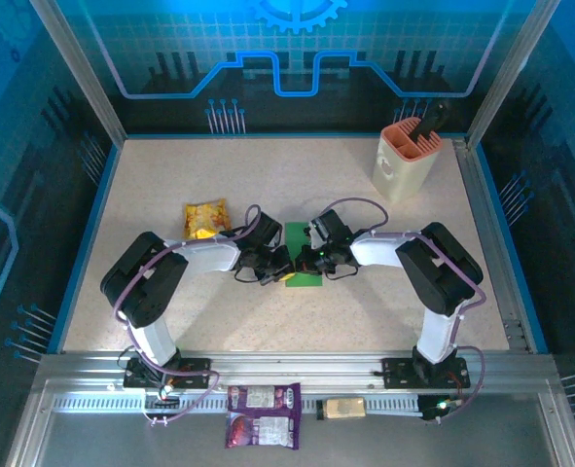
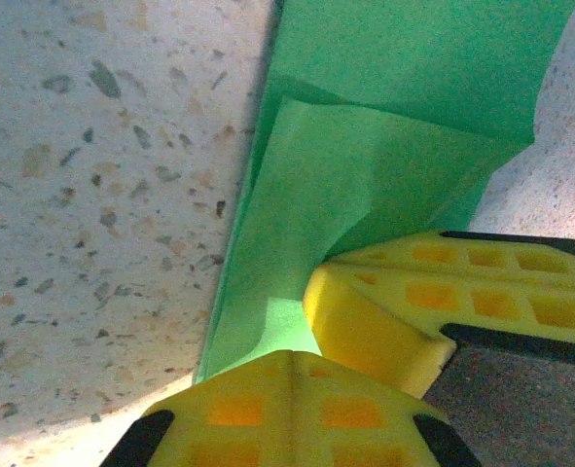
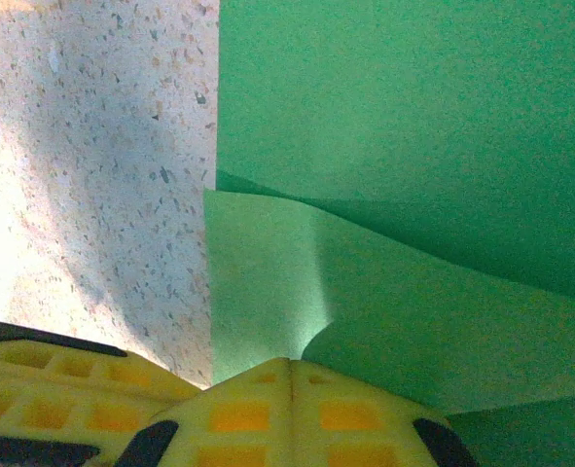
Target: Fold a paper plane with a square sheet of paper (pick it up from the middle)
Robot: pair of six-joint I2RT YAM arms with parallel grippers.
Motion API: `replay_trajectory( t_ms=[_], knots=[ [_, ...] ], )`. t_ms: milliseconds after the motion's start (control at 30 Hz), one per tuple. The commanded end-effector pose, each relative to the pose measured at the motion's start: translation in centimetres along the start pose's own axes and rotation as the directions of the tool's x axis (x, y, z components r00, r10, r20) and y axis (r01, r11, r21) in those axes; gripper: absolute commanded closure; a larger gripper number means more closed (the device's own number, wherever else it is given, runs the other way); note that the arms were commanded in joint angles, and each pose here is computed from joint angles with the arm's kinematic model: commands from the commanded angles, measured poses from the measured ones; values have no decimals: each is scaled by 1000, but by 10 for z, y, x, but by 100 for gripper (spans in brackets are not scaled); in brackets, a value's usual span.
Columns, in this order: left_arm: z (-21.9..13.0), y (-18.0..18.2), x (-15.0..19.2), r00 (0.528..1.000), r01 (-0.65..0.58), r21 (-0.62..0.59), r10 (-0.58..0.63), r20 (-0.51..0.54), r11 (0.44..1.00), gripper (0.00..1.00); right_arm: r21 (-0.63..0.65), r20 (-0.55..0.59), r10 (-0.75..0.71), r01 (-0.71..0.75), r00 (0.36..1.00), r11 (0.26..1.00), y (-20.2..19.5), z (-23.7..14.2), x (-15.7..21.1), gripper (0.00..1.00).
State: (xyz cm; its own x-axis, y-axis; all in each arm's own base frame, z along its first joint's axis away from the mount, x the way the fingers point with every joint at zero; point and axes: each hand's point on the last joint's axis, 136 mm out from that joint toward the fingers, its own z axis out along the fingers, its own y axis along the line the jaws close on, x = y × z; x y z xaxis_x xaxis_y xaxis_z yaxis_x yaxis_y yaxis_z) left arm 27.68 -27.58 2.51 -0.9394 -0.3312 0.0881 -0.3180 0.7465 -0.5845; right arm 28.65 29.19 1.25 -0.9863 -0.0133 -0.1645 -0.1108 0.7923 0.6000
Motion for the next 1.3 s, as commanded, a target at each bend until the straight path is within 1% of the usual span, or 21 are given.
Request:
replay_trajectory(
  t_ms=[0, 133, 200, 300, 433, 600, 700, 867, 1000, 1100, 1200, 1267],
  knots=[
    [9, 18, 12, 998, 28, -41, -31, -51, 999, 95, 89, -48, 52, -48, 997, 995, -32, 11, 17, 100],
    [13, 42, 17, 996, 63, -125, -71, -61, 990, 100, 89, -45, 50, -46, 998, 995, -34, 10, 15, 100],
    [14, 55, 21, 993, 81, -168, -93, -66, 982, 100, 84, -38, 41, -38, 998, 996, -36, 9, 11, 100],
    [15, 70, 27, 990, 98, -212, -116, -75, 972, 100, 76, -1, 18, -18, 1000, 997, -39, 4, -1, 100],
    [15, 80, 32, 987, 113, -243, -137, -81, 963, 100, 65, 59, 8, -11, 998, 998, -49, -4, -25, 100],
    [15, 89, 35, 985, 122, -272, -151, -87, 954, 100, 78, 115, 71, -80, 991, 994, -75, -14, -51, 100],
    [15, 92, 37, 984, 123, -282, -155, -93, 951, 100, 119, 143, 116, -134, 983, 984, -94, -21, -62, 100],
    [15, 87, 35, 985, 118, -266, -147, -92, 957, 100, 171, 183, 160, -191, 970, 967, -113, -33, -71, 100],
    [15, 82, 33, 986, 111, -256, -139, -93, 960, 100, 191, 212, 156, -197, 965, 962, -113, -44, -80, 100],
    [13, 73, 30, 988, 99, -233, -123, -89, 967, 100, 174, 226, 137, -178, 965, 969, -104, -50, -87, 100],
    [10, 48, 23, 993, 63, -162, -78, -83, 985, 100, 128, 236, 113, -146, 965, 981, -87, -60, -90, 100],
    [2, 24, 16, 996, 1, -113, -11, -88, 994, 100, 98, 244, 87, -114, 966, 989, -71, -71, -87, 100]
  ],
)
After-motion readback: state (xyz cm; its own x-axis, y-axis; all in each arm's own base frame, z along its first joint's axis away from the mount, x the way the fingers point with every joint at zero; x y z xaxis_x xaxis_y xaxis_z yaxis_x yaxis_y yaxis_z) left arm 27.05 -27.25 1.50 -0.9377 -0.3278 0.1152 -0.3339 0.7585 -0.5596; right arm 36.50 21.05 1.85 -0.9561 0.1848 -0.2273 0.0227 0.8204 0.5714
